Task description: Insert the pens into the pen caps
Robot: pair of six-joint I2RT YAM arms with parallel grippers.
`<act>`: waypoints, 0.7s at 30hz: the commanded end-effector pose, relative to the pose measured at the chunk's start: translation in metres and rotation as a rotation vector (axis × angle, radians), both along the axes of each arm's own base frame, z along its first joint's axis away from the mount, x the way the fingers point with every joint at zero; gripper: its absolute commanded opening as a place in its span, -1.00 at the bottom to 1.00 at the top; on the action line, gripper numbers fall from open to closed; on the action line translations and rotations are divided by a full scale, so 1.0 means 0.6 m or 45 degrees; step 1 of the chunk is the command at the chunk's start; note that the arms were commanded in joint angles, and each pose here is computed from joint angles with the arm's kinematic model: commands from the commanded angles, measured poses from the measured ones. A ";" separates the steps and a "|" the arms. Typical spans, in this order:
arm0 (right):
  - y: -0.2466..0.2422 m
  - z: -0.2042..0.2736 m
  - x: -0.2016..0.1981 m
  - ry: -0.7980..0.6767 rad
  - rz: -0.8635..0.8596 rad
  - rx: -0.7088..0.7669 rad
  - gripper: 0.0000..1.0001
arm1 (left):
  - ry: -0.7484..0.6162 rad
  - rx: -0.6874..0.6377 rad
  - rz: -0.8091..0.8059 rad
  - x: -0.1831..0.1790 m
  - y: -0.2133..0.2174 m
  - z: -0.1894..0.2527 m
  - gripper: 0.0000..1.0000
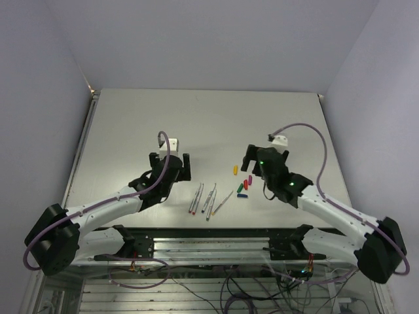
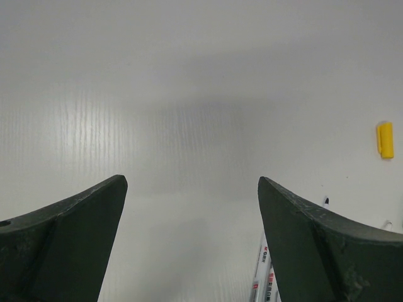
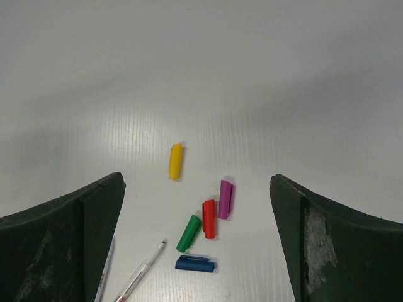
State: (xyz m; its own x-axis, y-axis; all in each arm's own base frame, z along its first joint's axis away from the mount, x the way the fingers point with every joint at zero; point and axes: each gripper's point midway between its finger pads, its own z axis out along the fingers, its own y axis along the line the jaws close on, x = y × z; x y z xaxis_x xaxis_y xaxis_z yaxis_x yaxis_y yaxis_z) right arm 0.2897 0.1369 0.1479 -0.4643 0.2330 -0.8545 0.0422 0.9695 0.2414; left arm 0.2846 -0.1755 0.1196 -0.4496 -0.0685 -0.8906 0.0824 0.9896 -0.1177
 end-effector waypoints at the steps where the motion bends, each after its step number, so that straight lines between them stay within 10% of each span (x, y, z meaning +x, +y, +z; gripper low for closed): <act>1: -0.020 0.010 0.013 -0.047 -0.213 -0.226 0.99 | 0.031 -0.060 -0.035 -0.007 -0.022 0.010 0.92; 21: -0.023 -0.017 0.007 0.027 -0.040 0.150 0.86 | 0.146 -0.115 -0.245 -0.091 -0.033 -0.036 0.47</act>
State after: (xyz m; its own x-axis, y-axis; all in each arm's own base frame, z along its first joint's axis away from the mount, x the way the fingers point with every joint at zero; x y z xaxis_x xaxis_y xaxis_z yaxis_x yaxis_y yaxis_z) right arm 0.2977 0.1133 0.1436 -0.4358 0.3240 -0.8397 0.1418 0.9460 0.2915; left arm 0.2365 -0.1862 0.0960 -0.5536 -0.0308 -0.8322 0.2149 0.9602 -0.1785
